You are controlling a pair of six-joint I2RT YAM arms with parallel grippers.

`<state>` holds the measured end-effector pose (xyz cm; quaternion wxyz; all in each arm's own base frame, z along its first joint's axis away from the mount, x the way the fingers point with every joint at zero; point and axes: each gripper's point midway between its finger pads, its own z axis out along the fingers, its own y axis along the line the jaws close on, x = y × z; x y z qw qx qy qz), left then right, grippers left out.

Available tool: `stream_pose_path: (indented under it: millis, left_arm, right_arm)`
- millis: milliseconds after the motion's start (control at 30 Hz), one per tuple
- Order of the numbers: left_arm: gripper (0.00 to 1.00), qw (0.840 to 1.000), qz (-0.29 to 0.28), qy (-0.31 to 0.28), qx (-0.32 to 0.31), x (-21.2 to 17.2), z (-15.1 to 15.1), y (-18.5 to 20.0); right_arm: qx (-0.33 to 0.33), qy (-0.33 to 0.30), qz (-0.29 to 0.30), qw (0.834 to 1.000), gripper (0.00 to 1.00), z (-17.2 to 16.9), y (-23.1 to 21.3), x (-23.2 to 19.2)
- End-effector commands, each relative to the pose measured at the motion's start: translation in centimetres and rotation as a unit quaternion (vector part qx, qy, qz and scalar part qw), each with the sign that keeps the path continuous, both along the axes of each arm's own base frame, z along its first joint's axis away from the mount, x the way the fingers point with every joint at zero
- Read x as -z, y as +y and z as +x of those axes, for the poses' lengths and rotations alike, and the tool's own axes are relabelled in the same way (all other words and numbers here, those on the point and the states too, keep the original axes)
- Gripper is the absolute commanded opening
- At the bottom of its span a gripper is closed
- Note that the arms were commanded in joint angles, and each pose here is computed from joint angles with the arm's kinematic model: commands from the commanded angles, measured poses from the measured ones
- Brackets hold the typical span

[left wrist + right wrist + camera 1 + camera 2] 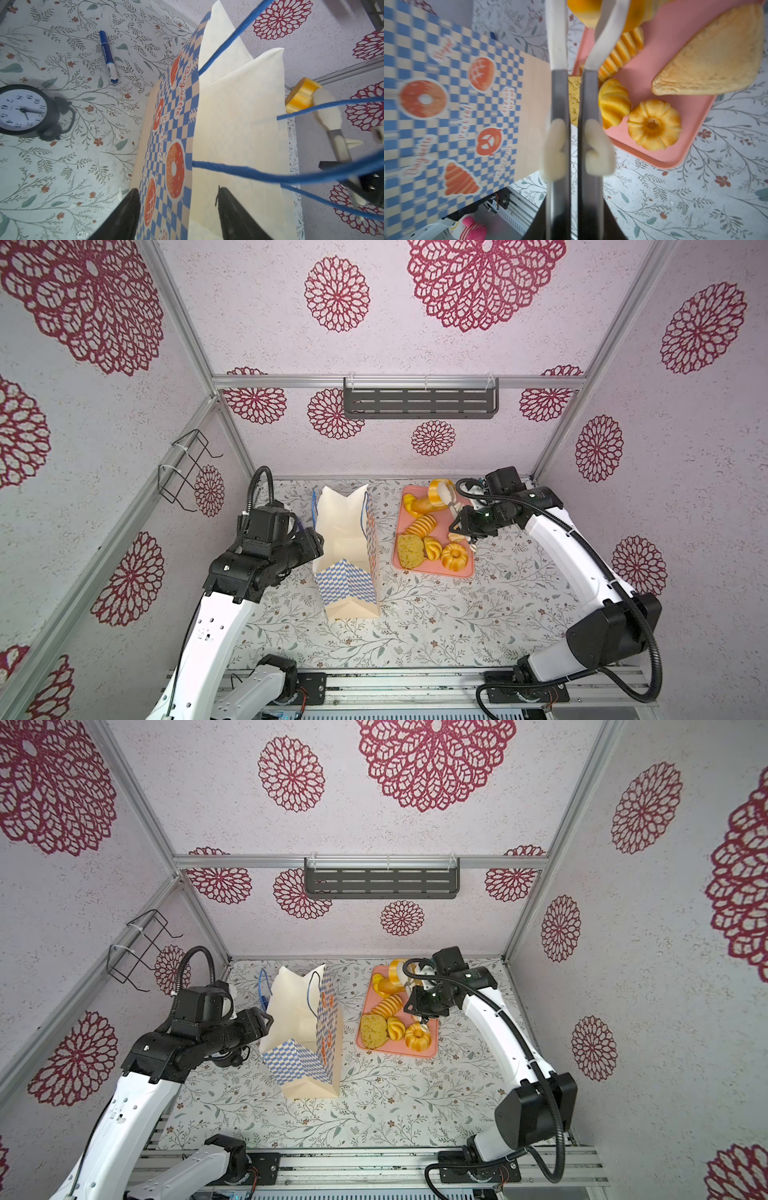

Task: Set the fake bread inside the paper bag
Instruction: 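Carry the bun in the tongs over the open paper bag with the right gripper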

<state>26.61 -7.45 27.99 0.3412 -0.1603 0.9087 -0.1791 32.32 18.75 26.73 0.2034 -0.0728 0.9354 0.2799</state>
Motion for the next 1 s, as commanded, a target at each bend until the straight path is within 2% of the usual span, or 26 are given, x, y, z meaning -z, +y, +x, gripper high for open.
stream_pose_path:
  millis: [0,100,267,400,600,733,967]
  left_arm:
    - [0.60,1.000,0.002,-0.018,0.004,-1.1,0.5,-0.2]
    - [0.57,1.000,0.006,-0.017,0.000,-1.0,0.6,0.0]
    - [0.50,1.000,0.008,-0.010,0.000,-0.4,0.5,0.0]
    - [0.41,1.000,0.002,-0.002,0.003,0.2,0.6,-0.3]
    - [0.37,1.000,-0.002,0.004,0.003,1.1,0.6,-0.5]
    - [0.31,1.000,-0.006,0.010,0.003,1.7,0.6,-0.6]
    - [0.11,1.000,-0.012,0.007,0.002,2.0,0.7,-0.8]
  right_arm:
    - [-0.031,-0.103,0.072,0.992,0.00,-0.5,2.9,-8.4]
    - [-0.067,-0.148,0.120,0.980,0.00,-1.5,5.6,-12.9]
    - [-0.128,-0.186,0.203,0.953,0.00,-3.6,10.1,-18.5]
    - [-0.170,-0.190,0.243,0.936,0.00,-5.4,13.5,-20.5]
    - [-0.223,-0.175,0.275,0.919,0.00,-8.0,18.0,-21.4]
    - [-0.236,-0.160,0.273,0.919,0.00,-8.8,19.7,-20.6]
    - [-0.232,-0.129,0.233,0.936,0.00,-9.3,19.6,-17.5]
